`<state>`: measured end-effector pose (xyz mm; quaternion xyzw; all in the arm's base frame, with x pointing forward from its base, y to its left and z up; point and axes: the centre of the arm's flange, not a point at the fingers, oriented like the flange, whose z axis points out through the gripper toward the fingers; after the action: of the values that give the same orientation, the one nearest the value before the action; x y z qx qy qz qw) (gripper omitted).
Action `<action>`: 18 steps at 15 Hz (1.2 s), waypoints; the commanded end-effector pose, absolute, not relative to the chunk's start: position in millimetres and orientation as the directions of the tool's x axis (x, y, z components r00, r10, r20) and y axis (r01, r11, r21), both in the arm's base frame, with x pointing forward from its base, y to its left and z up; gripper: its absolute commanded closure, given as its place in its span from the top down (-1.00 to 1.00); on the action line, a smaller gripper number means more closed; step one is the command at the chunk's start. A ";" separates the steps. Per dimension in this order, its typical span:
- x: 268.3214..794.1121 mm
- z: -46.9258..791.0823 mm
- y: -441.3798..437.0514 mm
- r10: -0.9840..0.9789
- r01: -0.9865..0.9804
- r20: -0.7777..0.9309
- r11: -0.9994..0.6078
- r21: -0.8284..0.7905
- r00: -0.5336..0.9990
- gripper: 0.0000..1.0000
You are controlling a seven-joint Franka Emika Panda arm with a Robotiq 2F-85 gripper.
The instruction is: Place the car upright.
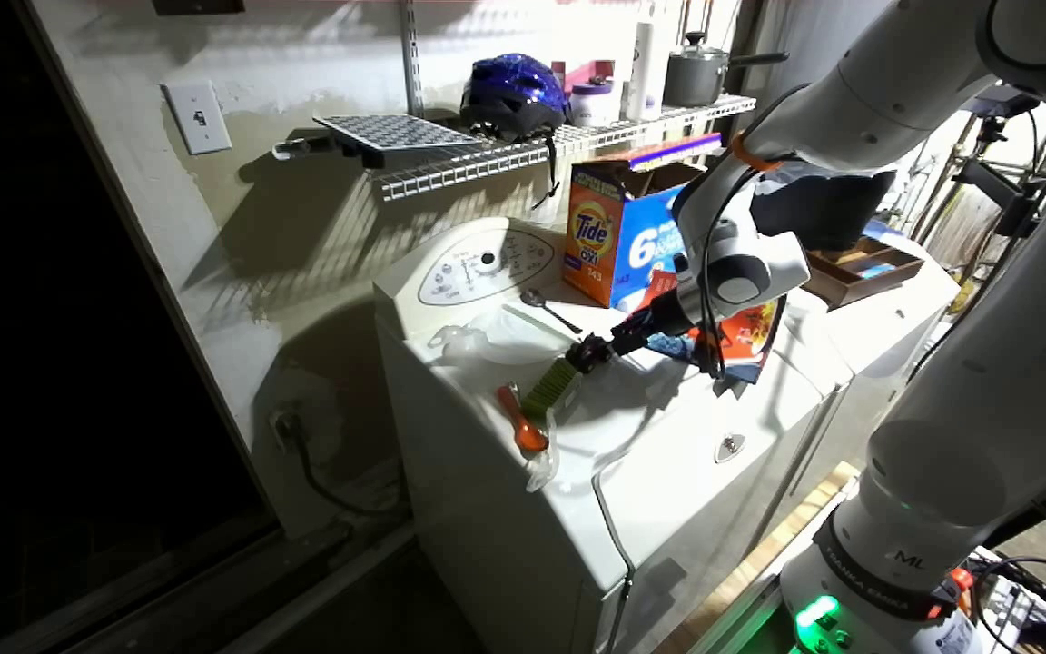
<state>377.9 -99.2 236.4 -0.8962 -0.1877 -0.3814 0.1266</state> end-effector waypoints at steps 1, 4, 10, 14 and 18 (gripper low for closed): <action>373.1 255.9 -100.7 0.288 0.441 0.696 -0.897 -0.045 0.657 1.00; 371.2 278.2 -101.0 0.334 0.453 0.662 -0.892 -0.010 0.672 1.00; 374.4 313.1 -89.3 0.382 0.485 0.541 -0.873 -0.056 0.749 1.00; 379.3 316.9 -75.7 0.415 0.506 0.438 -0.855 -0.111 0.797 1.00; 388.0 329.9 -72.2 0.422 0.465 0.331 -0.883 -0.063 0.844 1.00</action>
<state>391.7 -75.5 279.7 -0.9472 -0.2462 -0.1844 0.0910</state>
